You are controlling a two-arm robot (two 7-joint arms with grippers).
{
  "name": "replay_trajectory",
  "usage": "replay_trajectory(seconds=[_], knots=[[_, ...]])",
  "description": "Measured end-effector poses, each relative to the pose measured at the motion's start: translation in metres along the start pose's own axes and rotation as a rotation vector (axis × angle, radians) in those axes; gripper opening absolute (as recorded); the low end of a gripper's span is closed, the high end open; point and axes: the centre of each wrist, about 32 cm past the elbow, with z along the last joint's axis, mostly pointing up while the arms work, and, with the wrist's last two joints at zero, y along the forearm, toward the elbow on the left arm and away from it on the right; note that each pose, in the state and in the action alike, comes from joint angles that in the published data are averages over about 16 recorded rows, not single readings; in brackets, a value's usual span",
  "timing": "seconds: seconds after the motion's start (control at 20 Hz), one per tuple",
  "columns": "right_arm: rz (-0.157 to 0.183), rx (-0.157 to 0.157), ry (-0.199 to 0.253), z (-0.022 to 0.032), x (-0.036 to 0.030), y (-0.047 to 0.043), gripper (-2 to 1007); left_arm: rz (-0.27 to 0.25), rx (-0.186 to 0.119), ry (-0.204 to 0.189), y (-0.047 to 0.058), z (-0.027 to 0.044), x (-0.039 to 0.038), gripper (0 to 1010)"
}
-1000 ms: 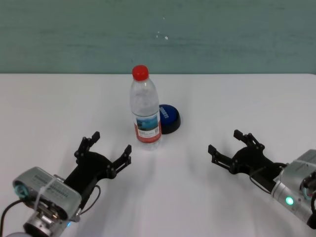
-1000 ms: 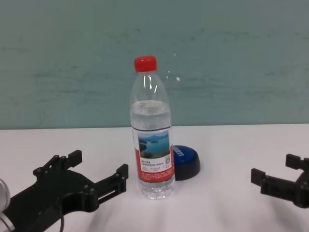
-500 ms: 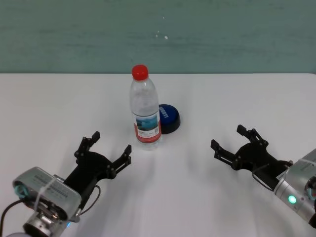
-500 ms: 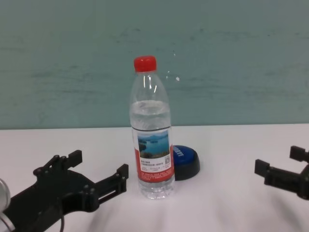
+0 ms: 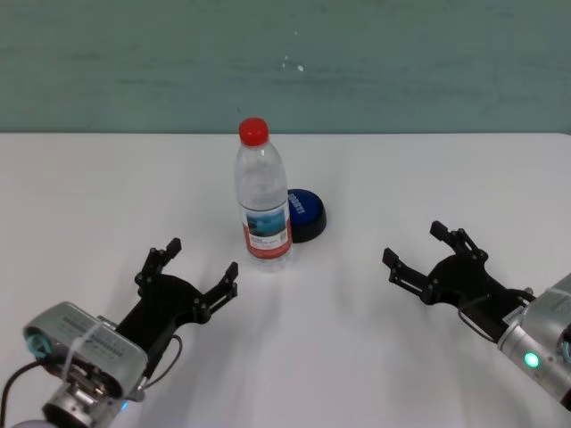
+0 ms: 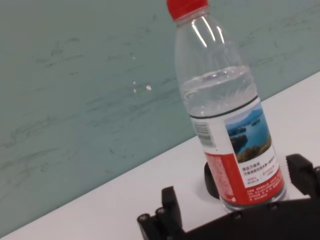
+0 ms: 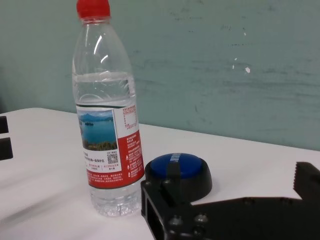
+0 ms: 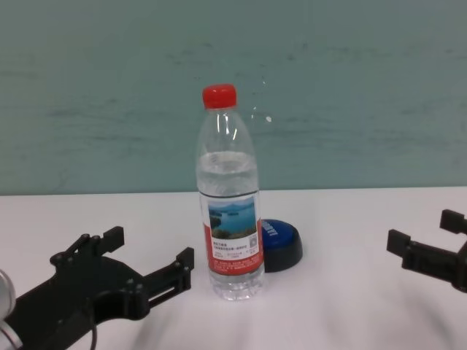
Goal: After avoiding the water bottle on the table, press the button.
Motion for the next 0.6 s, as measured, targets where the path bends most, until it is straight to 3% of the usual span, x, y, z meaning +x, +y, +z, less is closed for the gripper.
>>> replay_trajectory(seconds=[0.6], knots=[[0.003,0.006,-0.003,0.0009,-0.0005,0.0002,1004,0.0,0.0,0.0,0.0,0.0,0.0,1000]])
